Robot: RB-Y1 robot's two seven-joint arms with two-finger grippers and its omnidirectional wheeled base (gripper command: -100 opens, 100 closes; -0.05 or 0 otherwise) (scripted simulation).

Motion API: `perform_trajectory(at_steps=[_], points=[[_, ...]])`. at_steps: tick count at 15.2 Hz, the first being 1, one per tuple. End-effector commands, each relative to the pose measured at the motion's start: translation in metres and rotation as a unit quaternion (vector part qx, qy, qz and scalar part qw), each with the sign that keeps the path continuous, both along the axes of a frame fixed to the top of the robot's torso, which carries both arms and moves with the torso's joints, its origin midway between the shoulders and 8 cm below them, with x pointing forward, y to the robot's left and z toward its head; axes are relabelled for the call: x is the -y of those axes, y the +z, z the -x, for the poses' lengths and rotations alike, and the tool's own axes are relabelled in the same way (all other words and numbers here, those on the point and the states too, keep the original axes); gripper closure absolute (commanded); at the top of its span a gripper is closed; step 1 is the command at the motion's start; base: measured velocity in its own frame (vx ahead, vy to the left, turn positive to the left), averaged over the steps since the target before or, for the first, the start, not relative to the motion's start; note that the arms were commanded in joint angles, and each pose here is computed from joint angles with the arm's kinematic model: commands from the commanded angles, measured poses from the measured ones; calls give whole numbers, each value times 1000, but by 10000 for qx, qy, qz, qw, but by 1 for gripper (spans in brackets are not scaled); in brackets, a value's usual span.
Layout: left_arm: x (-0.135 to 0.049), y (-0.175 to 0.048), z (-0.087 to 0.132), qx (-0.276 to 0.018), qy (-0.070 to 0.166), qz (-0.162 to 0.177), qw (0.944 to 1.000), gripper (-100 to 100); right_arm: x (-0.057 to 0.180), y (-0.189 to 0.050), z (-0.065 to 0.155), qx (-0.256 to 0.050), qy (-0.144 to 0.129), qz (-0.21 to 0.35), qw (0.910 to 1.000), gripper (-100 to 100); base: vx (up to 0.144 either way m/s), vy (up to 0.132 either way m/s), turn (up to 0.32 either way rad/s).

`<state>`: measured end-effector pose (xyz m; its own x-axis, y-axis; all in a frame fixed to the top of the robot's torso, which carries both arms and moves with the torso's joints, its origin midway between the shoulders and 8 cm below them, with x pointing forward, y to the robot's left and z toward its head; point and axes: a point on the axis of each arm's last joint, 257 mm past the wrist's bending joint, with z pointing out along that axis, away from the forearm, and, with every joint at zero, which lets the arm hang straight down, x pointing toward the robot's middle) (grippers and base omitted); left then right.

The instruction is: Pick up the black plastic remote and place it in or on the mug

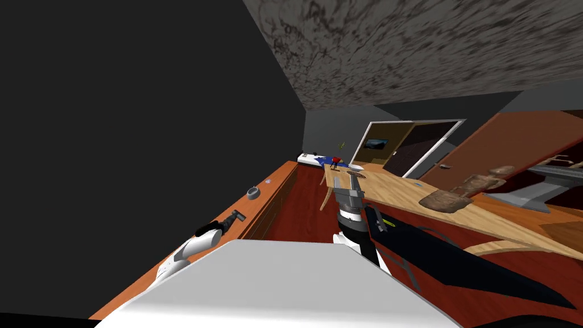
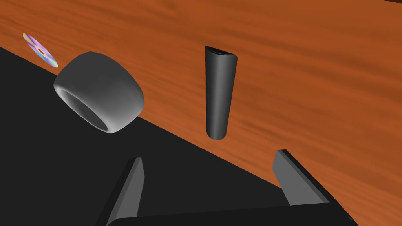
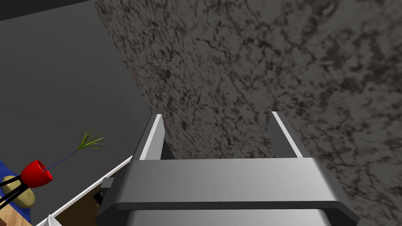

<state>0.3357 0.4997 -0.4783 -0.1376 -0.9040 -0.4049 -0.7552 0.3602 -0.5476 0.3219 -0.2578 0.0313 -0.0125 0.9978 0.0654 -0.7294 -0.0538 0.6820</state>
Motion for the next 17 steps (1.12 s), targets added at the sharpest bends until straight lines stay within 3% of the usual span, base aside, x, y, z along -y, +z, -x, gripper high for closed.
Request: perform_trajectory(at_steps=[1,2,4,5,7,11,12,13,16,17], points=[[-3,-6,4,-100,23,14,9999,-100,0,0,0,0,0,0,10000,0,22,6,13],[-8,-16,14,-390,20,64,9992,-100,0,0,0,0,0,0,10000,0,39,3,-160],[-11,-23,22,-479,71,74,9988,-100,0,0,0,0,0,0,10000,0,45,13,-154],[-16,-32,32,-748,75,127,9971,-100,0,0,0,0,0,0,10000,0,54,18,-154],[-18,-37,40,-846,117,147,9962,-100,0,0,0,0,0,0,10000,0,65,19,-155],[-28,-61,75,-1514,203,318,9878,-100,0,0,0,0,0,0,10000,0,74,32,-188],[-28,-61,76,-1530,203,325,9875,-100,0,0,0,0,0,0,10000,0,65,32,-49],[-33,-69,90,-1771,246,390,9831,-100,0,0,0,0,0,0,10000,0,66,31,-132],[-34,-78,111,-2135,280,531,9751,-100,0,0,0,0,0,0,10000,0,76,33,-181],[-34,-78,111,-2135,280,531,9751,-100,0,0,0,0,0,0,10000,0,57,38,-35]])
